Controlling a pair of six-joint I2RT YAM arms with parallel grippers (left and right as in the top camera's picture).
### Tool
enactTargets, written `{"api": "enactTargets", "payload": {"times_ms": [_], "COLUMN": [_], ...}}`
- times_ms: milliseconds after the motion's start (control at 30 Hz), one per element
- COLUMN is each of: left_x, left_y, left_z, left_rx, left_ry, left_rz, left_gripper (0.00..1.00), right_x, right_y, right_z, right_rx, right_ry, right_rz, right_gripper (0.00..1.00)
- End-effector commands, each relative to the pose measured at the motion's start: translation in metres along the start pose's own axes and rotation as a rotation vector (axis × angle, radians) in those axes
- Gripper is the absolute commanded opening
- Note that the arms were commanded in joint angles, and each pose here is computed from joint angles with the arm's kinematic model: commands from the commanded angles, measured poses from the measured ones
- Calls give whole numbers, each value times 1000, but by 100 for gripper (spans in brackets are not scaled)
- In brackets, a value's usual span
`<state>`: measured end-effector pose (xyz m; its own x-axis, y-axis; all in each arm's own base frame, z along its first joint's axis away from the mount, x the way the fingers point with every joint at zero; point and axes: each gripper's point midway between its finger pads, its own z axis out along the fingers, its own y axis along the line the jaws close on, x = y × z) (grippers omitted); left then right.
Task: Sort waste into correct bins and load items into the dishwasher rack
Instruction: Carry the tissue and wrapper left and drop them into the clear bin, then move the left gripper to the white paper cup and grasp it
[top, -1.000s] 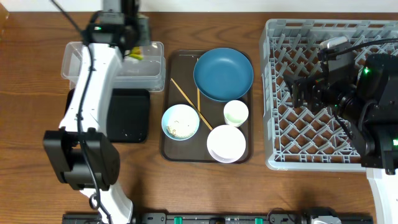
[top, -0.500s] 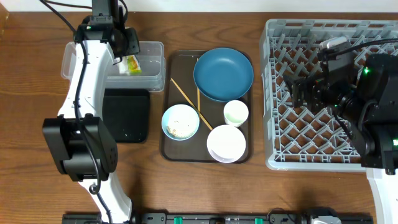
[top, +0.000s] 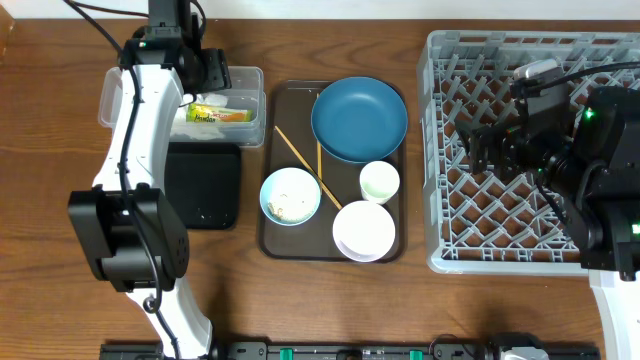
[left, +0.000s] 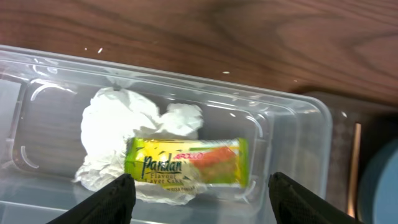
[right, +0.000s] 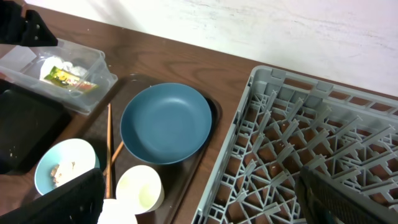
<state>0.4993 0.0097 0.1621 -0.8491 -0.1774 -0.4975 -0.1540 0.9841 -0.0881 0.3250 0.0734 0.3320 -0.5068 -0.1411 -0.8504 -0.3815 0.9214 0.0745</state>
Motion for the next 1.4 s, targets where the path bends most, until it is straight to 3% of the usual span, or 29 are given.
{"api": "enactTargets", "payload": {"times_ms": [0, 333, 900, 1367], "left_x": [-8, 35, 134, 210], "left_y": [-19, -80, -189, -229], "left_z": [-43, -84, -99, -62], "left_rx": [93, 309, 451, 436], "left_ry": [-63, 43, 269, 445], "left_rz": [97, 241, 511, 443], "left_gripper": [71, 71, 71, 69], "right_x": [-7, -7, -3, 4], "right_y": [-4, -2, -4, -8], "right_z": [-7, -7, 2, 14], "right_rx": [10, -5, -8, -12], "right_ry": [-22, -24, 2, 42], "right_rz": [-5, -6, 31, 108], "right_gripper": [96, 98, 99, 99]}}
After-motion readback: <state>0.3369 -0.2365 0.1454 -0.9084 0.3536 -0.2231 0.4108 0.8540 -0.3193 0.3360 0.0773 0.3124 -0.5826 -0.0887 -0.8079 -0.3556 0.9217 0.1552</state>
